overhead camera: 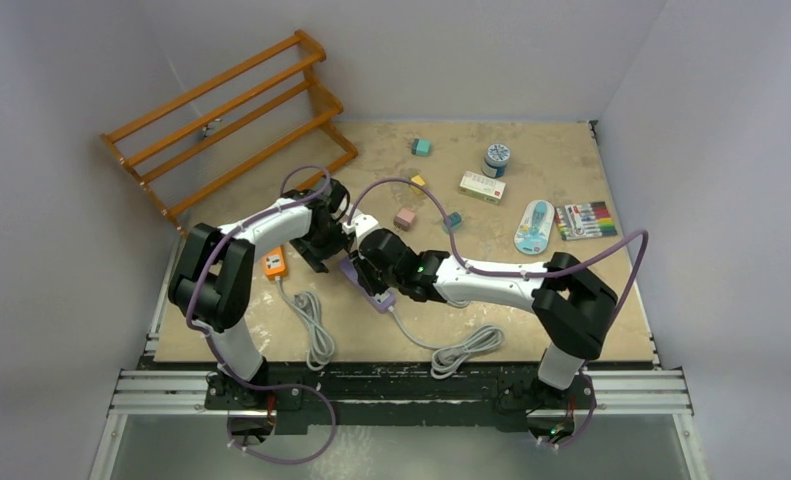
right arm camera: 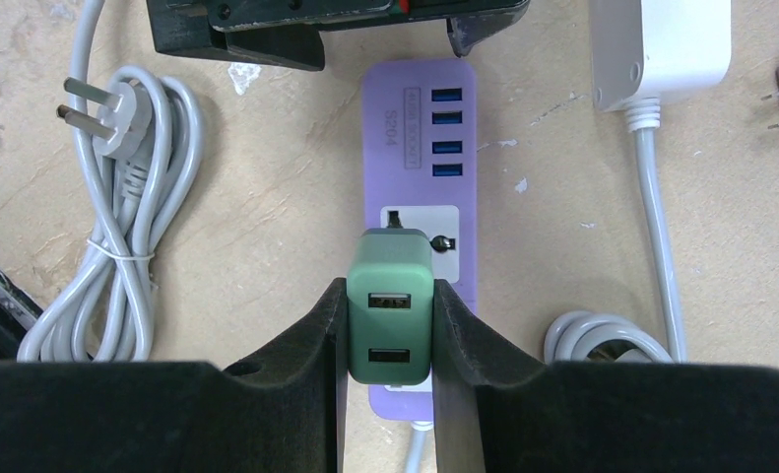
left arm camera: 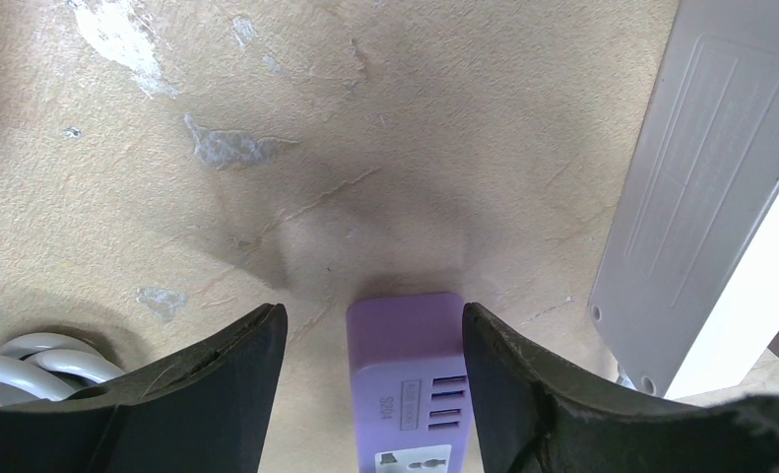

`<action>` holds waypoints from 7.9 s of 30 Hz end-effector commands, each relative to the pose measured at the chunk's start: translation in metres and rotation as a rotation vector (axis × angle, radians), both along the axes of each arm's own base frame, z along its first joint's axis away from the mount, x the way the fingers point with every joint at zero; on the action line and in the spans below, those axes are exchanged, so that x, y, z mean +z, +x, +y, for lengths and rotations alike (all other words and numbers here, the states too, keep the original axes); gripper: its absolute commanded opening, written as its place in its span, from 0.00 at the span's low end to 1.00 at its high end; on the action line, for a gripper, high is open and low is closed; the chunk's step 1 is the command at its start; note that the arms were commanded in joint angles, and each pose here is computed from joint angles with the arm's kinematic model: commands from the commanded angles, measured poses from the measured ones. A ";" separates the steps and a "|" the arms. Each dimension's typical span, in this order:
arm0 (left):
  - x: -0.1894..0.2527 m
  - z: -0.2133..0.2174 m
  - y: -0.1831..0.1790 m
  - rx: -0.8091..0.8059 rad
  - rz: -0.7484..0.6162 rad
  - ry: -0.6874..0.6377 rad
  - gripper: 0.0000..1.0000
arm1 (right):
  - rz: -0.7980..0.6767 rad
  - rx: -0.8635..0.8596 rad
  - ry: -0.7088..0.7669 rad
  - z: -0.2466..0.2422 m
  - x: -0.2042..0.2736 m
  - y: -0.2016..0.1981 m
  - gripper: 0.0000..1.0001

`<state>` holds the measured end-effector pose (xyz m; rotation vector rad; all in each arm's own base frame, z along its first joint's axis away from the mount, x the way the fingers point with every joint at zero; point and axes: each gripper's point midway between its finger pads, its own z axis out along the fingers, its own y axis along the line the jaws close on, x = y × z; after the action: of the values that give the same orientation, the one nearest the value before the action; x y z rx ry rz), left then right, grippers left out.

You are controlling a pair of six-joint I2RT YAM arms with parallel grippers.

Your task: Insert the plug

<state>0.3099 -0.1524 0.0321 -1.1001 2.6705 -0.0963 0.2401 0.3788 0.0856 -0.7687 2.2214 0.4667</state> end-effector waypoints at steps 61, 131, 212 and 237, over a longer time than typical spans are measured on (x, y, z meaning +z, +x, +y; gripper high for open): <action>0.004 -0.002 -0.005 -0.065 -0.032 -0.039 0.62 | 0.233 0.049 -0.443 -0.067 -0.098 -0.030 0.00; 0.014 0.001 -0.006 -0.095 -0.067 -0.031 0.63 | 0.171 -0.048 -0.349 -0.045 -0.063 -0.043 0.62; 0.223 0.065 -0.012 -0.353 -1.024 0.305 0.79 | -0.214 -0.535 0.063 -0.135 -0.006 0.297 0.63; 0.223 0.071 -0.012 -0.329 -1.019 0.330 0.73 | -0.286 -0.475 0.126 -0.132 0.038 0.287 0.00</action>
<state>0.2949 -0.0839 0.2266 -0.3102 1.8876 -0.1869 0.5244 0.2497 0.0511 -0.2497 2.1430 0.1980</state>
